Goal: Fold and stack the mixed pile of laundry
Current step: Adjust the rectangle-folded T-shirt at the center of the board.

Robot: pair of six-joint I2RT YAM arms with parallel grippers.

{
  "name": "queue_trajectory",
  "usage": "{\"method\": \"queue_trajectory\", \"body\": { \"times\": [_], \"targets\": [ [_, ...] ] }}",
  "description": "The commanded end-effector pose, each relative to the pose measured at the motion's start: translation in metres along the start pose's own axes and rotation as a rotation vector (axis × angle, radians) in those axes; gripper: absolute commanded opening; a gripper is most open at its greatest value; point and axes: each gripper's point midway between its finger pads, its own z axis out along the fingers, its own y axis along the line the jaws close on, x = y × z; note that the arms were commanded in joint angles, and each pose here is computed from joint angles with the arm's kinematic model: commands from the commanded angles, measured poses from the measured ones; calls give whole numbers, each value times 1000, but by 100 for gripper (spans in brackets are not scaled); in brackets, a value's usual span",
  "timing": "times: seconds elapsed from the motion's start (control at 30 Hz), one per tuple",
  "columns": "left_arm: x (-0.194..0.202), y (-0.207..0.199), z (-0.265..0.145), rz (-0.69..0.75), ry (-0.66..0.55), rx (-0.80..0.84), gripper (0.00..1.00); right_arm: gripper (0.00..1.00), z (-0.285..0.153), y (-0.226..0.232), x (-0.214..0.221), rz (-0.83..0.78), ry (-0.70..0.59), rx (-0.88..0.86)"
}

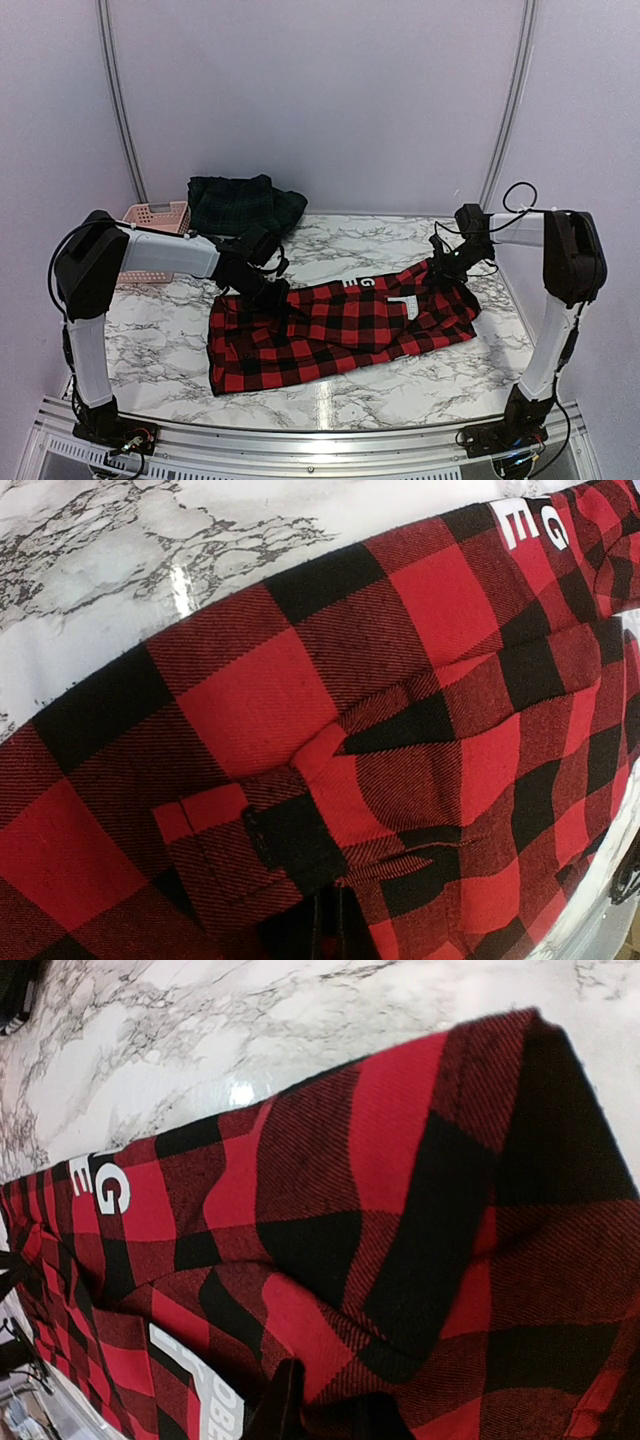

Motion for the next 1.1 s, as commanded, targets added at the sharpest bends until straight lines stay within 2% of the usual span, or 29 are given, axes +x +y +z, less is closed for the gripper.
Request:
{"method": "queue_trajectory", "body": {
  "times": [0.0,0.1,0.33,0.7,0.8,0.93,1.07],
  "targets": [
    [-13,-24,-22,45,-43,70,0,6,-11,1,-14,0,-43,-11],
    [-17,-33,-35,54,-63,103,0,0,-15,0,-14,2,-46,-4],
    [-15,-51,-66,44,-80,175,0,0,-24,-1,-13,11,-50,3],
    [3,-30,-77,-45,-52,163,0,0,-15,-15,10,28,13,50],
    [4,-25,-79,-49,-55,157,0,7,-13,-17,11,32,11,55],
    [9,-14,-73,-72,-35,137,0,11,-13,-19,9,30,10,67],
    [11,-7,-75,-90,-36,130,0,11,-18,-18,6,22,-1,79]
  ]
}}
